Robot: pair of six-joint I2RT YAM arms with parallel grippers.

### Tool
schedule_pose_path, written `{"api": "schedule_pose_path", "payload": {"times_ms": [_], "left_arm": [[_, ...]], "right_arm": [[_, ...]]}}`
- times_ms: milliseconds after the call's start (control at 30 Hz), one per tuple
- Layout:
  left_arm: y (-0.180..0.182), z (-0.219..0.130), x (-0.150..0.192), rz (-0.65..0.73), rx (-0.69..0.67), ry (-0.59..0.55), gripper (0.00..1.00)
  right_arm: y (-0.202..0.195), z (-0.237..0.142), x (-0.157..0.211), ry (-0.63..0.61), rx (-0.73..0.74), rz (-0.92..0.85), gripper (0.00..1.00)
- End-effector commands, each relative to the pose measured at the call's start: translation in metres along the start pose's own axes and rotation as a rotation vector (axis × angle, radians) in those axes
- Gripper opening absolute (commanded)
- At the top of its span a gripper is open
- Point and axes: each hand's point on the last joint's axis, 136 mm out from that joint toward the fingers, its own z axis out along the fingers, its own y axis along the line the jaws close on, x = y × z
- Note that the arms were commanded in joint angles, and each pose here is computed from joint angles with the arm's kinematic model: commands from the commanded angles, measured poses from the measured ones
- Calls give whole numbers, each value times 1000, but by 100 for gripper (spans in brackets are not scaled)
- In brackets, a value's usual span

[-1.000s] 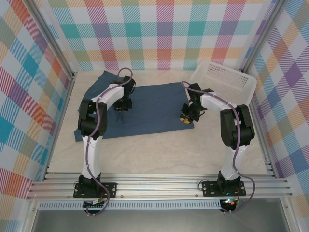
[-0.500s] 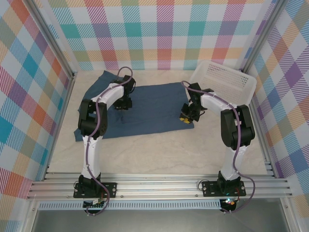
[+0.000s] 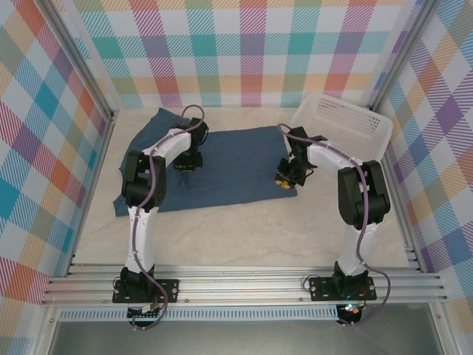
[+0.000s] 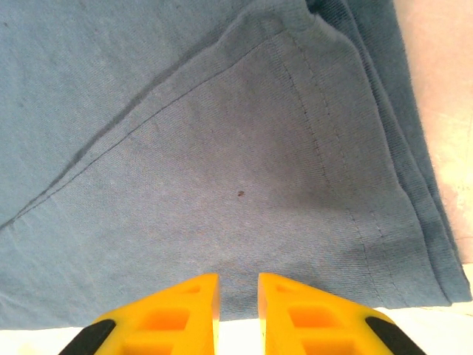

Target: Fold and stack the t-shirts

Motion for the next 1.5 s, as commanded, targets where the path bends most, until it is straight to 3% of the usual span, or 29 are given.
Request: {"api": "schedule_pose_path", "payload": {"times_ms": [0, 733, 833, 1067, 1467], "left_arm": [[8, -12, 1, -6, -12, -1, 7], [15, -42, 5, -33, 6, -45, 5], [10, -40, 7, -26, 27, -38, 0], [-9, -48, 7, 12, 112, -67, 0], [-15, -55, 9, 32, 139, -115, 0]], "right_arm": [[6, -14, 1, -11, -24, -1, 21], [8, -14, 0, -10, -33, 1, 20], [8, -15, 0, -12, -35, -1, 21], [7, -15, 2, -11, -32, -2, 21], [6, -17, 3, -12, -34, -4, 21]]}}
